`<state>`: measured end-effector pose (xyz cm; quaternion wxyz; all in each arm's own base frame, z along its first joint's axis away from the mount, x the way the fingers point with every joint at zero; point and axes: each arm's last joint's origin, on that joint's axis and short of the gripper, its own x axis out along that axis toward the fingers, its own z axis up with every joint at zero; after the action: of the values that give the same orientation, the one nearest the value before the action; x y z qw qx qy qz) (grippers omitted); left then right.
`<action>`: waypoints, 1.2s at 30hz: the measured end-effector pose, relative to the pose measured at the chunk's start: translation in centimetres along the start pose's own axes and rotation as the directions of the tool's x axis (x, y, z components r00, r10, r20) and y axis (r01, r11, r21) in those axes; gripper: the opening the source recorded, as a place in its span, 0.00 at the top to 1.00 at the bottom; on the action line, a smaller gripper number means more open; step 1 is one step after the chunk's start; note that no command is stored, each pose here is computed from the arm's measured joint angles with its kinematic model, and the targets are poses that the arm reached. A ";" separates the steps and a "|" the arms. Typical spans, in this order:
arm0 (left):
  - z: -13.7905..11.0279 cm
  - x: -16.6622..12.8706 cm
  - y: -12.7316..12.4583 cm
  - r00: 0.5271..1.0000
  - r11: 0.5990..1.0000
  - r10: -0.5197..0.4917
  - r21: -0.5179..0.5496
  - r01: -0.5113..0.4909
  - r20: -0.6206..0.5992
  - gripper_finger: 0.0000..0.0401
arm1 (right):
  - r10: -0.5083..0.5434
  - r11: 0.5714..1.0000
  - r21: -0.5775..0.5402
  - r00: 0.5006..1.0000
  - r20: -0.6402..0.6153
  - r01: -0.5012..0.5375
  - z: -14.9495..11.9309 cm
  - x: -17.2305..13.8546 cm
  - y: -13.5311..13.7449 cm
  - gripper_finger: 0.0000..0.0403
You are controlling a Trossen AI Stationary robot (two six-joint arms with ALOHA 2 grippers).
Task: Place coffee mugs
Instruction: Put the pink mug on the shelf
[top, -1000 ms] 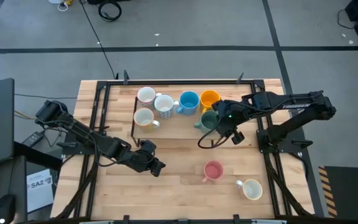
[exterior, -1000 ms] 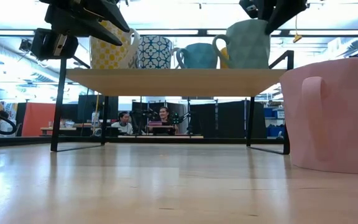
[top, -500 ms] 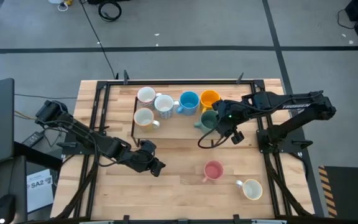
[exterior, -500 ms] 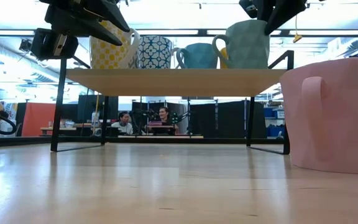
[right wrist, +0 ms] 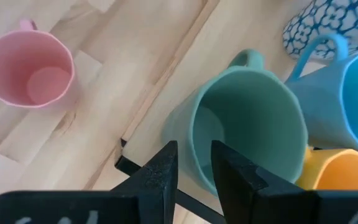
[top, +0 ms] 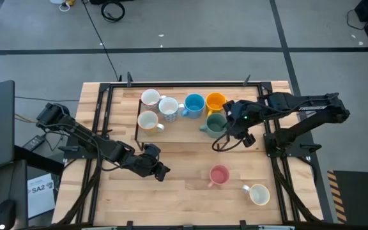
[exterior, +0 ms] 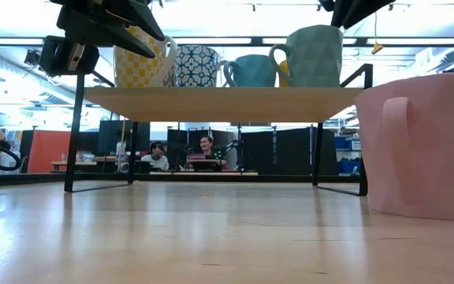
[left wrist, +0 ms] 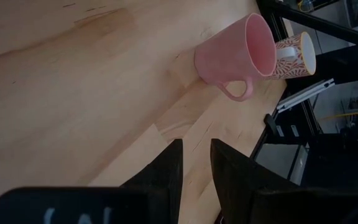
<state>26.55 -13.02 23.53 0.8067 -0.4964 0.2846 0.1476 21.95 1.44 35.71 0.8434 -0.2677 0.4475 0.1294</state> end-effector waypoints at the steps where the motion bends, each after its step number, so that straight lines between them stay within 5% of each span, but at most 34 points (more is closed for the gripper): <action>1: 0.0 0.0 0.0 1.000 1.000 0.000 0.000 0.000 0.000 0.78 | -0.002 1.000 -0.003 1.000 0.010 0.003 0.0 -0.3 0.1 0.74; 8: 0.0 0.0 0.0 1.000 1.000 0.000 0.000 0.000 0.000 0.78 | 0.001 0.998 0.064 0.978 0.207 -0.014 1.2 -2.1 1.1 0.75; 16: 0.0 0.0 0.0 1.000 1.000 0.000 0.002 0.000 0.000 0.78 | 0.277 0.936 0.067 0.842 0.464 -0.345 4.5 -2.6 4.0 0.75; 27: 0.0 0.0 0.0 1.000 1.000 0.001 0.004 -0.001 0.000 0.78 | 0.449 0.887 0.011 0.867 0.214 -0.462 7.1 1.9 10.6 0.75; 36: 0.0 0.0 0.0 1.000 1.000 0.001 0.004 -0.001 0.000 0.78 | 0.431 0.902 0.008 0.901 -0.045 -0.431 7.5 6.9 13.5 0.75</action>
<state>26.55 -13.02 23.51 0.8077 -0.4947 0.2851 0.1472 24.82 16.65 28.94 0.7833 -0.1660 0.5144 0.3071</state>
